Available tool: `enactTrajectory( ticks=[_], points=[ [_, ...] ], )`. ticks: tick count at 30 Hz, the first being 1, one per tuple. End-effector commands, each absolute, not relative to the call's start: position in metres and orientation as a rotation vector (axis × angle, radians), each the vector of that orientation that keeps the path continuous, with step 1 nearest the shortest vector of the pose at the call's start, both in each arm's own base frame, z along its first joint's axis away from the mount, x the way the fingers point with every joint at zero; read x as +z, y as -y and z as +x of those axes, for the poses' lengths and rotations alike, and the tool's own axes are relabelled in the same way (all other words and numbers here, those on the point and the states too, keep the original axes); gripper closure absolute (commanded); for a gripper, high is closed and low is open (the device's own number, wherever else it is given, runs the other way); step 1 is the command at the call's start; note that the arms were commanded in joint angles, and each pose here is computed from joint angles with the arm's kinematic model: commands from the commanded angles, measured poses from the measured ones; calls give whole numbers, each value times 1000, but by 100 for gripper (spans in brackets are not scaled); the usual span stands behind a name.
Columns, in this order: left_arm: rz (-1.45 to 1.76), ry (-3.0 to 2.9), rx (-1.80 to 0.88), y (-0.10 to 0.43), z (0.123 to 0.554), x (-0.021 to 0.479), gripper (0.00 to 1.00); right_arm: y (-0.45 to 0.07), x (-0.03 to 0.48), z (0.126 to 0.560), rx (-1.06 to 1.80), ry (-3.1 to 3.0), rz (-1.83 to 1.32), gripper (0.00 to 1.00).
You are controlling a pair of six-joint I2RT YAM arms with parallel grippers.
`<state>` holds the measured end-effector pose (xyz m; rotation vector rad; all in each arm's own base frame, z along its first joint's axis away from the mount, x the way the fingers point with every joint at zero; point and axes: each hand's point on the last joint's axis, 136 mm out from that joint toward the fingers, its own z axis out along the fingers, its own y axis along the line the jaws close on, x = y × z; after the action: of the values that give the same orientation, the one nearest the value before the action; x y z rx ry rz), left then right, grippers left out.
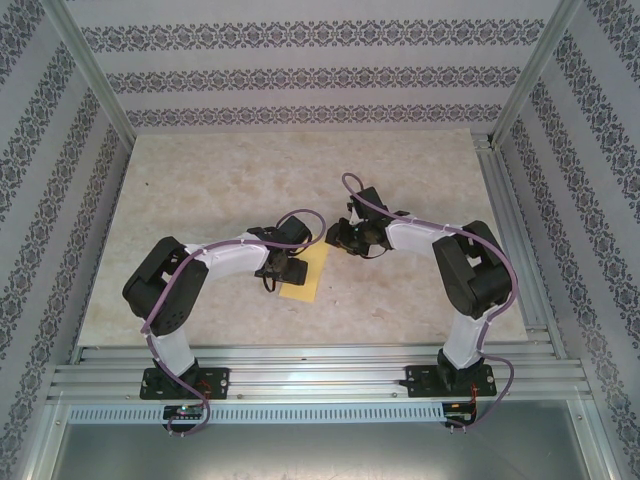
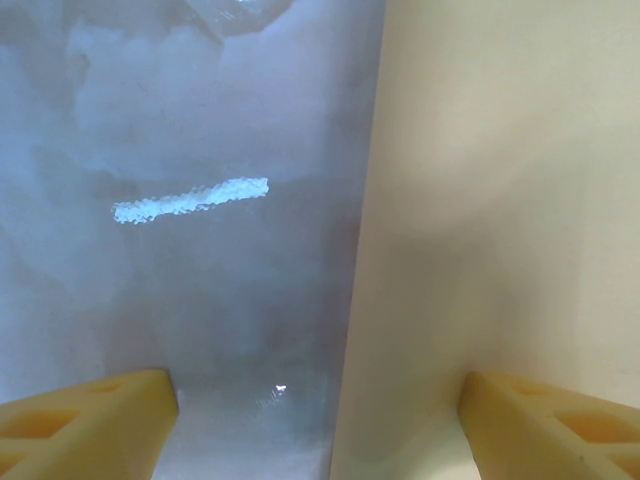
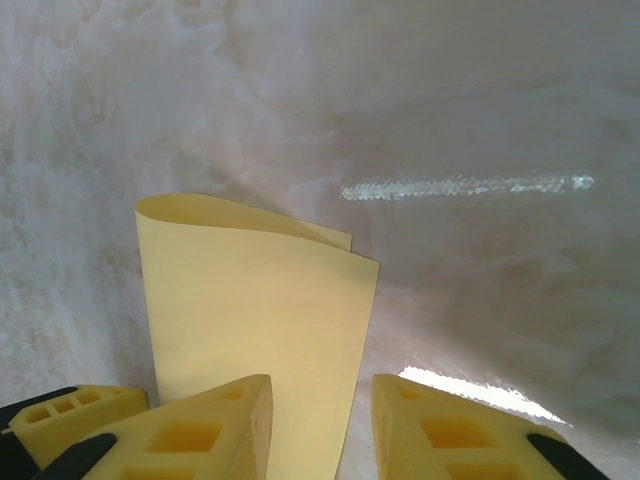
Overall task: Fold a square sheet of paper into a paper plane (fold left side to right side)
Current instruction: First fold in half a square sheet of paper at the center of the table, then rotate the square sheet of paper at the center of the table.
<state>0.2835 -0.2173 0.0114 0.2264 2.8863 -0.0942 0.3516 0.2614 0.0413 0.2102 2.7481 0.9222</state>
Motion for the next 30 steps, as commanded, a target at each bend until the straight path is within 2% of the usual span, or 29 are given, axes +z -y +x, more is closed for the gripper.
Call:
enactTrajectory(
  ticks=[1, 30],
  points=[
    [220, -2954, -21, 208, 272, -21, 21, -263, 33, 355, 904, -2763, 204, 69],
    [186, -2914, -19, 207, 280, -8, 17, -289, 16, 365, 956, -2786, 183, 68]
  ],
)
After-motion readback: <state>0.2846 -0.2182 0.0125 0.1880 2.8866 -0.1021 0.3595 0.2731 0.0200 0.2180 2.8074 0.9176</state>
